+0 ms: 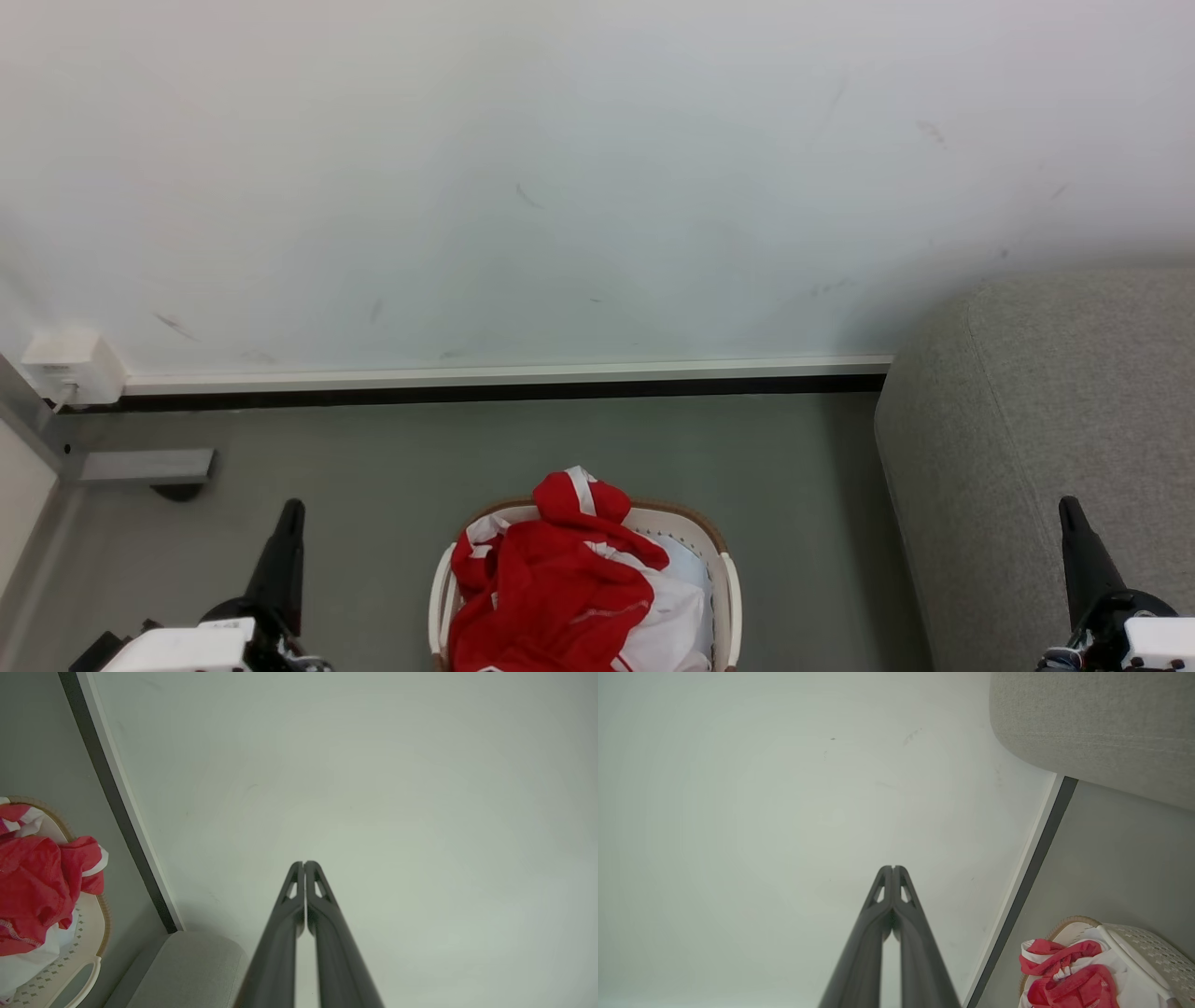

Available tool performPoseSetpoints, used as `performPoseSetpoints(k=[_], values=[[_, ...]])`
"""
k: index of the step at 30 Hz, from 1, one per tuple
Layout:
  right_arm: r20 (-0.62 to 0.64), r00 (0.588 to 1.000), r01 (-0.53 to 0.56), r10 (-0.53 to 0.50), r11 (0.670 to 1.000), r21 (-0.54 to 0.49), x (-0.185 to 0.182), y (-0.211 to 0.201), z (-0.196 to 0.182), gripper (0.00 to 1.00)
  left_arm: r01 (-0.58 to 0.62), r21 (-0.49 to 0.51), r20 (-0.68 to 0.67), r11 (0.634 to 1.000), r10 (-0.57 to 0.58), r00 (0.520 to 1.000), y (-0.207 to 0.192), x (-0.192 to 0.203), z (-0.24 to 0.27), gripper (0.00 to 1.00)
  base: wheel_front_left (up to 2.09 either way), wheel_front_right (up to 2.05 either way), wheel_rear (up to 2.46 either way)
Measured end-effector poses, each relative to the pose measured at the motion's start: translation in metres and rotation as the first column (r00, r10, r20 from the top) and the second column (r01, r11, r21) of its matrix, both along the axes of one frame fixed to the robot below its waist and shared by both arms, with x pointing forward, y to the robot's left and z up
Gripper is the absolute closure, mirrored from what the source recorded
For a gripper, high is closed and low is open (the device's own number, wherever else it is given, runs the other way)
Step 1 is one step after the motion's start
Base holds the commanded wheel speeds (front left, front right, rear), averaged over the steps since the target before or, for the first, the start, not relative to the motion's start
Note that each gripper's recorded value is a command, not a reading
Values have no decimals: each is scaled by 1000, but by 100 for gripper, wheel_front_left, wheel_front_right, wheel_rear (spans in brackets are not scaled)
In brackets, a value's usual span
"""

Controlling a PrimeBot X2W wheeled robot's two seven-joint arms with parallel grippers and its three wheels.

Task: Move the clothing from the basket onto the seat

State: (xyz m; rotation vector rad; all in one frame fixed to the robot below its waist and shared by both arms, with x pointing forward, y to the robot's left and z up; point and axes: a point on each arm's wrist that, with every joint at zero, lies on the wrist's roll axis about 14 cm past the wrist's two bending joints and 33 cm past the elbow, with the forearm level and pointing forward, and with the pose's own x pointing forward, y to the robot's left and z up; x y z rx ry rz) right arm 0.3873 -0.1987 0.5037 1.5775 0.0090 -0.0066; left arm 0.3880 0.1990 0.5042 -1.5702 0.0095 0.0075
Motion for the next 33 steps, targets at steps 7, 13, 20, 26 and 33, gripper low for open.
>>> performPoseSetpoints(k=[7,13,20,26,33], values=[[0,1000,0,0,1000,0,0,0,0,100,0,0,0,1000,0,1000,0,0,0,100,0,0,0],[0,1000,0,0,1000,0,0,0,0,100,0,0,0,1000,0,1000,0,0,0,100,0,0,0],[0,1000,0,0,1000,0,0,0,0,100,0,0,0,1000,0,1000,0,0,0,100,0,0,0],[0,1000,0,0,1000,0,0,0,0,100,0,0,0,1000,0,1000,0,0,0,100,0,0,0],[0,1000,0,0,1000,0,0,0,0,100,0,0,0,1000,0,1000,0,0,0,100,0,0,0]])
